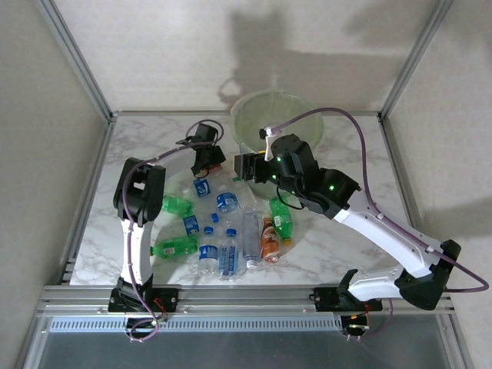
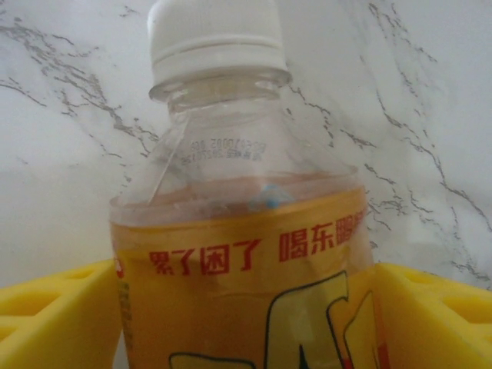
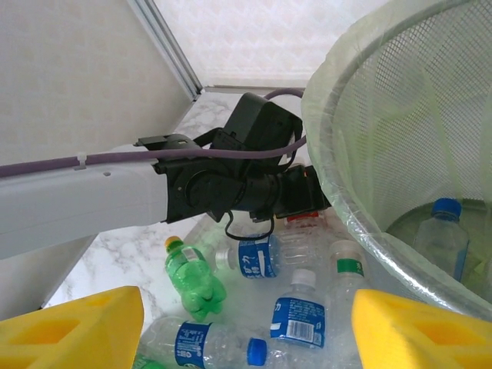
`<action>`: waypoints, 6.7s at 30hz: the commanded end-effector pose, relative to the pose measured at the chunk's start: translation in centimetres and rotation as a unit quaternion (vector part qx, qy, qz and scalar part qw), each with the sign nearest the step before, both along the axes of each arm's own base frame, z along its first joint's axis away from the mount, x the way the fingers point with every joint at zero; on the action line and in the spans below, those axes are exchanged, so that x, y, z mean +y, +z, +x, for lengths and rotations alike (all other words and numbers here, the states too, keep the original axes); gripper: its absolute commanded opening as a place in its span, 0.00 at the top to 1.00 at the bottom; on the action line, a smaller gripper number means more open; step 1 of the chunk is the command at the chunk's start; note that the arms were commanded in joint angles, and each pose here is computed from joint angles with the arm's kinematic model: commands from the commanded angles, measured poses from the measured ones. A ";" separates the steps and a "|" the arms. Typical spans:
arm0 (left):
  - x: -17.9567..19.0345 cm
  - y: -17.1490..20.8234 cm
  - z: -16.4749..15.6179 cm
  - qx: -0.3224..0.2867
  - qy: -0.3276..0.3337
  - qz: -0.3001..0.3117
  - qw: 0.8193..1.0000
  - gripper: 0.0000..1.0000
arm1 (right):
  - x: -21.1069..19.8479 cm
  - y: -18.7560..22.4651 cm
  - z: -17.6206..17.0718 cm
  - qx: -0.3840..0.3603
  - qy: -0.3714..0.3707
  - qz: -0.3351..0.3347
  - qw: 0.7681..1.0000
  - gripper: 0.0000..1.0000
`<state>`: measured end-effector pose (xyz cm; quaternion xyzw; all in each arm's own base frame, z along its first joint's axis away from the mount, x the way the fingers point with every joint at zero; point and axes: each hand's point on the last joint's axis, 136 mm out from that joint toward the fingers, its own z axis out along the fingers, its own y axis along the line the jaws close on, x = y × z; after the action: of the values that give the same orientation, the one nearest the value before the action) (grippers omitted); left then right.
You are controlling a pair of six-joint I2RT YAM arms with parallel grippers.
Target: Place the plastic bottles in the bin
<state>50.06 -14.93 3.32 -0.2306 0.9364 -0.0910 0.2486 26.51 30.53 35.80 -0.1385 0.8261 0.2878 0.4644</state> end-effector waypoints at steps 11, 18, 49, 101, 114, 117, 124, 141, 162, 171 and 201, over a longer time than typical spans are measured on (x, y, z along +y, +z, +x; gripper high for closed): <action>0.1 1.4 -0.1 -0.014 0.010 0.004 1.000 0.31 | -1.2 0.8 0.0 -0.018 -0.028 0.010 0.999 0.35; 0.0 5.5 0.2 -0.058 -0.001 0.000 0.998 0.34 | -1.9 1.9 -0.1 -0.025 -0.037 0.022 0.999 0.35; -5.7 33.2 -16.9 -0.456 -0.249 -0.017 0.854 0.38 | -2.7 10.5 1.1 -0.025 -0.001 0.093 0.995 0.34; -11.5 35.7 -21.3 -0.492 -0.311 -0.006 0.813 0.01 | -0.6 8.8 3.0 0.017 0.020 0.075 0.997 0.71; -3.7 36.6 -20.5 -0.489 -0.161 0.007 0.857 0.01 | -6.7 11.9 7.9 -0.057 -0.137 0.072 0.986 0.70; -2.2 36.2 -20.4 -0.485 -0.138 0.000 0.864 0.01 | -8.7 10.7 9.4 -0.050 -0.179 0.062 0.981 0.70; 1.8 33.5 -18.6 -0.434 -0.070 0.003 0.898 0.01 | -10.0 7.3 11.5 -0.043 -0.226 0.013 0.973 0.70; 12.8 17.1 -17.6 -0.191 0.120 -0.033 0.974 0.05 | -7.5 -1.6 16.5 -0.024 -0.232 -0.075 0.970 0.64; 15.0 13.2 -19.4 -0.139 0.155 -0.030 0.978 0.10 | -7.7 -0.9 13.6 -0.014 -0.201 -0.055 0.978 0.30; 13.8 14.6 -19.0 -0.148 0.143 -0.051 0.977 0.13 | -7.4 1.0 4.6 -0.033 -0.142 -0.057 0.988 0.25; 8.4 16.3 -16.2 -0.193 0.097 -0.096 0.972 0.16 | -11.4 -22.1 -5.7 0.236 -0.183 -0.140 0.944 0.25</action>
<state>32.93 -6.13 17.69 -0.3239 0.8447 -0.1821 0.3851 20.69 19.34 15.08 0.0011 0.9499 0.0951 0.2978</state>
